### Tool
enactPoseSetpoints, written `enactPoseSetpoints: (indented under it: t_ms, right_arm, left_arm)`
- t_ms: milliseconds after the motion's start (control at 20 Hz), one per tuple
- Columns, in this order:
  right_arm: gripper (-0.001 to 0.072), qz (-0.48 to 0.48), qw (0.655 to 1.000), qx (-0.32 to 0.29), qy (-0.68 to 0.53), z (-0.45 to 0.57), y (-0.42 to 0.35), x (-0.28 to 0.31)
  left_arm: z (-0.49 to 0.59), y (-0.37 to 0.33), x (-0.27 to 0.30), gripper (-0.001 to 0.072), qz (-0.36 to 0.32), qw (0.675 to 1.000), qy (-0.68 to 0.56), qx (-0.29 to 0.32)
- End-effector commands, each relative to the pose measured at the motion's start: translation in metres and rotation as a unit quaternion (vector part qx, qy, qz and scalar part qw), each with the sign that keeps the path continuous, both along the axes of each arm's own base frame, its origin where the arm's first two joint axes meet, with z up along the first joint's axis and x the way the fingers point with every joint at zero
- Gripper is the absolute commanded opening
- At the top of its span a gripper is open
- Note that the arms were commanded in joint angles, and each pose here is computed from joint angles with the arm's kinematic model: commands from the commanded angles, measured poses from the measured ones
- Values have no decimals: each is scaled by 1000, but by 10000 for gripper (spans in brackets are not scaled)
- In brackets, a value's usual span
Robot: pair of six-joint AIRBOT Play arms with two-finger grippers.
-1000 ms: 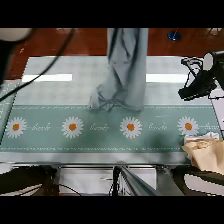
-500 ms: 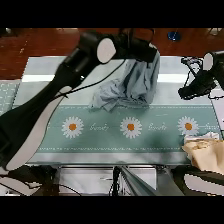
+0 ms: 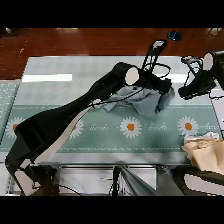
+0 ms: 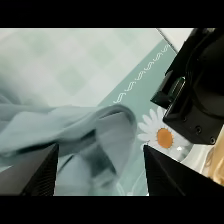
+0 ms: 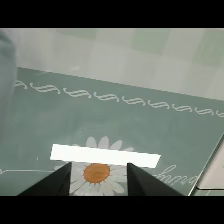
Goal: Fold the shirts.
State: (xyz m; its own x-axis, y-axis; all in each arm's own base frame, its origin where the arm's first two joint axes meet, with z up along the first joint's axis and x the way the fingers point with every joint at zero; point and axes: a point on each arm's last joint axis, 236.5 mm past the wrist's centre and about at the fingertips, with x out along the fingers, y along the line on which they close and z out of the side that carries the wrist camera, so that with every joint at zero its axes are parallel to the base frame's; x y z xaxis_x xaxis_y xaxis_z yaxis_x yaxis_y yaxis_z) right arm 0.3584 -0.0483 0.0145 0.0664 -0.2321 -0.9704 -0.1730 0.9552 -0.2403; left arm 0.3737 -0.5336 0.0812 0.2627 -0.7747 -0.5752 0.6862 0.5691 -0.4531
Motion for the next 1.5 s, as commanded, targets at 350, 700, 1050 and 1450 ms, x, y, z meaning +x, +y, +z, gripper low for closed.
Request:
enactPoseSetpoints:
  t_ms: [350, 700, 1050, 1450]
  right_arm:
    - [412, -71, 996, 62, -12, -5, -20, -3]
    - [415, -110, 978, 166, -56, -3, -27, 10]
    - [415, -96, 971, 206, -79, 1, -19, 20]
    - [414, -94, 971, 206, -78, 1, -19, 20]
  left_arm:
    - [-5, 262, 63, 624, 33, 968, 87, 234]
    - [-51, 291, 56, 720, 57, 961, 219, 159]
    - [-87, 230, 25, 720, 9, 946, 317, 73]
    - [-115, 166, 18, 720, 6, 951, 303, 58]
